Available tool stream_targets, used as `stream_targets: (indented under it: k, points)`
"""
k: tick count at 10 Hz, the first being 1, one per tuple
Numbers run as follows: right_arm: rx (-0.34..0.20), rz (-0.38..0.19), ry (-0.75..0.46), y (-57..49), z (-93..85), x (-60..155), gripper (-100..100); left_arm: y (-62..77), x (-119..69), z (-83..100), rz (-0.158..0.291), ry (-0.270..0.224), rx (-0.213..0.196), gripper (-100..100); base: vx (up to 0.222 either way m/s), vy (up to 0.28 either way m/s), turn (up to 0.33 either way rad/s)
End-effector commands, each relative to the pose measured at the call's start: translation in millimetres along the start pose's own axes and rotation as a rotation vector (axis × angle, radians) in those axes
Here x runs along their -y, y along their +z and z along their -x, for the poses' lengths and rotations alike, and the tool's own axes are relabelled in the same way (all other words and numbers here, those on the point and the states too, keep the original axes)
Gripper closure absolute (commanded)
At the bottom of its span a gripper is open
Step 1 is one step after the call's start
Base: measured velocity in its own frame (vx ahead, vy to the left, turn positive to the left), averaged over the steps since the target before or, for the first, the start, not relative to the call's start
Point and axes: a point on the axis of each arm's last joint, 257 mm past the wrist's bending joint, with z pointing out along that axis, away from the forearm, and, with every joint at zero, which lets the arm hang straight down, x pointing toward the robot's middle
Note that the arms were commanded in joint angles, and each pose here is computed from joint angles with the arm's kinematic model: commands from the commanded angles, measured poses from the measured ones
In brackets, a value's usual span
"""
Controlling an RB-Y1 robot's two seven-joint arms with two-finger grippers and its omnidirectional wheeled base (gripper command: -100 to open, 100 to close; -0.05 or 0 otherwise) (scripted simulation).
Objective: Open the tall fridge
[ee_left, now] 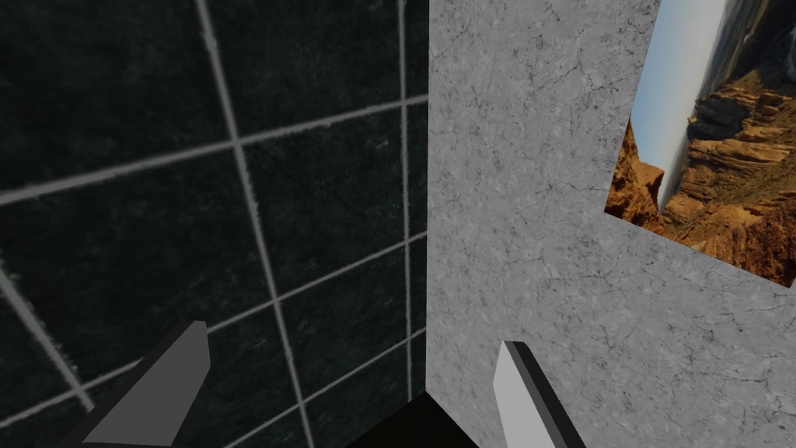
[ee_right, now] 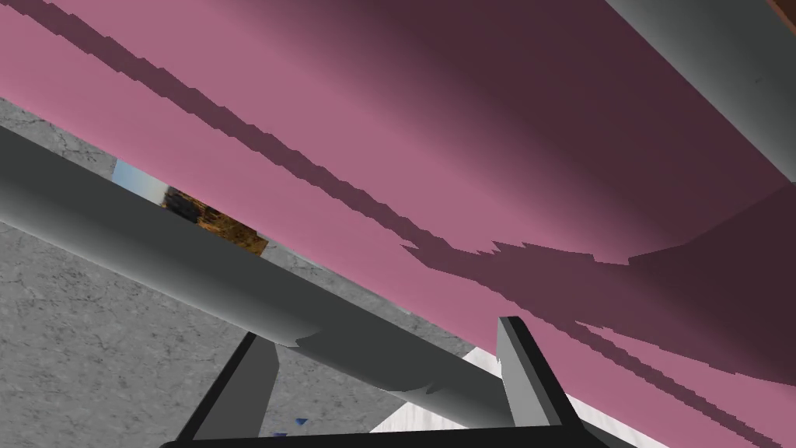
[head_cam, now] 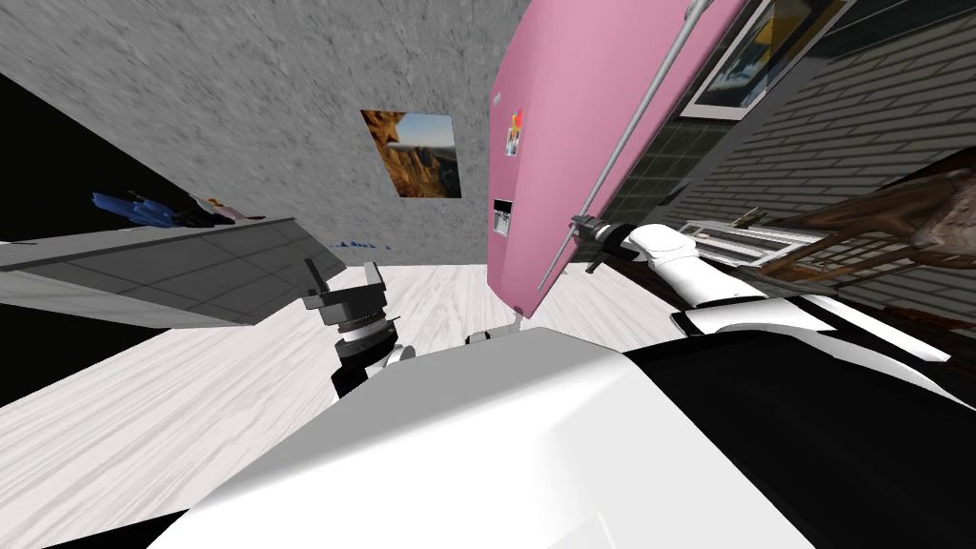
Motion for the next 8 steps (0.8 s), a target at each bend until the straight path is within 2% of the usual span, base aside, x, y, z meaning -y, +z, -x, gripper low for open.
stream_targets:
  k: [1, 4, 5, 6, 8]
  points:
    - [-0.047, 0.019, 0.019, -3.1, -19.7, -7.4, 100, 0.0, 0.0, 0.0, 0.0, 0.0, 0.0, 0, 0.002, 0.307, -0.06]
    - [-0.072, 0.035, 0.022, -6.2, -30.1, -14.1, 100, 0.0, 0.0, 0.0, 0.0, 0.0, 0.0, 0, -0.005, 0.273, -0.049]
    - [-0.098, 0.05, 0.024, -9.5, -40.6, -20.7, 100, 0.0, 0.0, 0.0, 0.0, 0.0, 0.0, 0, 0.013, 0.259, -0.052]
    - [-0.074, 0.053, 0.013, -9.7, -44.2, -12.2, -100, 0.0, 0.0, 0.0, 0.0, 0.0, 0.0, 0, 0.02, 0.131, -0.06]
    - [-0.071, 0.05, 0.014, -12.7, -54.6, -0.3, -100, 0.0, 0.0, 0.1, 0.0, 0.0, 0.0, 0, 0.02, -0.02, -0.025]
